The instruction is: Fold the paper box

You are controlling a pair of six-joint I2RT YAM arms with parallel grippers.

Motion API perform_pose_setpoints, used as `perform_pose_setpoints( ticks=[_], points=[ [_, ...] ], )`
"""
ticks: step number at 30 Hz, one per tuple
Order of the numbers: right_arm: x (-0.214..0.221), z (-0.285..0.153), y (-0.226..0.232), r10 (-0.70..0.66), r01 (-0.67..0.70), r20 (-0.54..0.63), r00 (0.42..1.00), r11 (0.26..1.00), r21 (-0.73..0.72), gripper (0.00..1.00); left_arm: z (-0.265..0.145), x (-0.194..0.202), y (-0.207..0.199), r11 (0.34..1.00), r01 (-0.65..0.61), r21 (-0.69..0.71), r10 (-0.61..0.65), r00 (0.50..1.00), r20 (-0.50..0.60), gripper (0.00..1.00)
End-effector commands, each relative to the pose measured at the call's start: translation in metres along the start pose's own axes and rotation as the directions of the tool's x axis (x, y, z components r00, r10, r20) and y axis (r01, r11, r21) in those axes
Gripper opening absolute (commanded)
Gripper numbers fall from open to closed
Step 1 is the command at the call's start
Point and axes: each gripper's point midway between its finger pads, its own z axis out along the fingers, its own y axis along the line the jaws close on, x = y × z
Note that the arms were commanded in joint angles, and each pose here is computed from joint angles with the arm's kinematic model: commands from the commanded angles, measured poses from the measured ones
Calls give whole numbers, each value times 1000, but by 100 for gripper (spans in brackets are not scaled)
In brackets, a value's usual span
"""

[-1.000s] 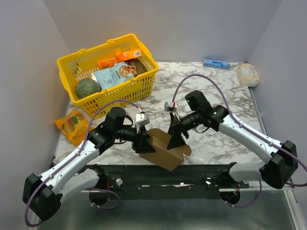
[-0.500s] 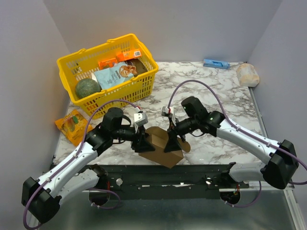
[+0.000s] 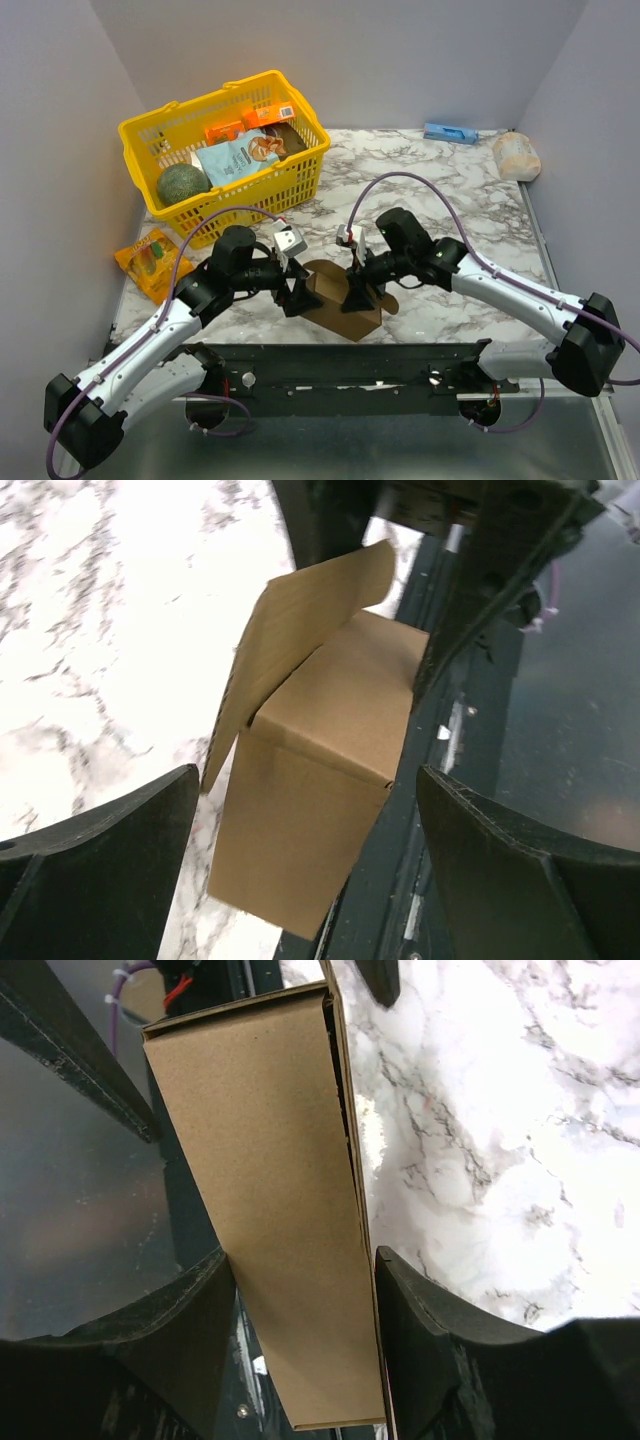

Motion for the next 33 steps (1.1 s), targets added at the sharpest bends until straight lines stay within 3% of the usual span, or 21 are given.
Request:
perform_pose_setpoints(
  ticks=[1,8,15,25,28,32,33],
  points=[
    [0,-3,-14,-38,37,1,999,995,97,51,-12,-15,29,979,-12,-203,20,999,36,99],
    [16,-13,-56,-21,65,-145,989,951,304,50,-35,-34,54,917,-41,-397,94,989,114,99],
    [22,-27,-92,5,125,-267,964,875,467,51,-30,-47,59,917,-61,-395,106,990,92,99],
    [31,-16,-116,41,175,-405,913,858,482,54,-24,-44,62,923,-65,-379,102,992,77,99],
    [29,-10,-118,34,173,-396,918,863,474,58,-24,-42,63,922,-66,-382,102,992,75,99],
    [20,-7,-116,27,159,-363,931,868,471,83,-24,-42,63,921,-65,-384,100,992,73,99],
    [14,-8,-115,17,159,-344,939,866,474,85,-24,-41,63,922,-65,-382,99,993,71,99]
  ],
)
